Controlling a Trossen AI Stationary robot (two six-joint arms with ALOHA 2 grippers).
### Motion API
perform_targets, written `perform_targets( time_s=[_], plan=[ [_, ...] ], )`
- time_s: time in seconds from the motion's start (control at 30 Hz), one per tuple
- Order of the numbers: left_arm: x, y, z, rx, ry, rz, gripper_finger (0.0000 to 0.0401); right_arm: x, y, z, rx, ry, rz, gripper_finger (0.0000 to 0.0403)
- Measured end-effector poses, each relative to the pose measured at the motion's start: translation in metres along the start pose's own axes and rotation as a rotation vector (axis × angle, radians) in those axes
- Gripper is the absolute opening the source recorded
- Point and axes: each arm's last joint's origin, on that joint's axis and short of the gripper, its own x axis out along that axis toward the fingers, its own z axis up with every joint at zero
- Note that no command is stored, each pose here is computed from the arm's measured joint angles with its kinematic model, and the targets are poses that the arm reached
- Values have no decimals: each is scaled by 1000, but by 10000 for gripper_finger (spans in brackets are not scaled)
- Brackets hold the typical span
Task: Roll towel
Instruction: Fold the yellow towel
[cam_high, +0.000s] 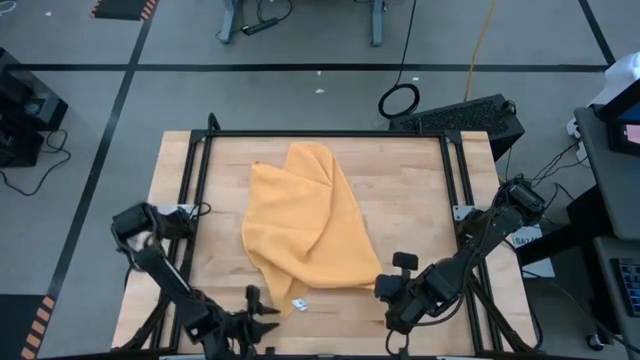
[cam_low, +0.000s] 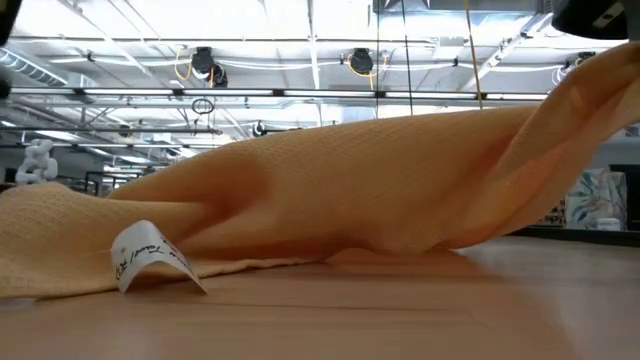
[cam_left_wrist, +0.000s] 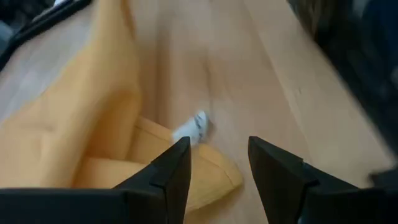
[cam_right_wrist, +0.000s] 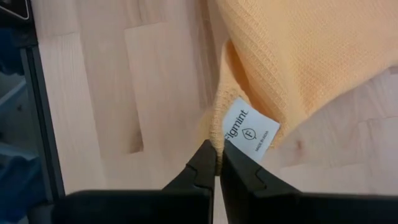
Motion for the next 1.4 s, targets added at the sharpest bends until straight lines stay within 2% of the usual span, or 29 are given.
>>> perform_targets(
  time_s=[0.23,0.47,0.6,0.67,0.8,0.83,1.03,1.1,1.2,1.4],
  plan=[
    [16,-13,-13,208,74,-29,166,-1,2,-2,19,-1,3,6],
    [26,1,-21,388,197,2,166,-1,2,-2,33,-2,3,6],
    [36,11,-16,429,234,-67,153,-1,2,-2,32,-6,1,6],
    [39,13,-15,420,243,-88,123,-1,2,-2,33,-9,-2,6],
    [37,12,-16,409,239,-88,24,-1,5,-6,18,-70,-32,6],
    [35,12,-16,385,237,-81,14,0,6,-9,7,-95,-44,6],
    [5,5,-5,141,134,-23,8,7,21,-33,-28,-142,10,12],
    [-10,1,-2,99,83,-7,5,8,28,-40,-38,-157,46,23],
    [-30,-2,2,43,-24,78,6,8,34,-51,-37,-166,81,47],
    [-42,-5,2,-37,-140,202,6,31,39,-71,-24,-142,15,110]
  ],
)
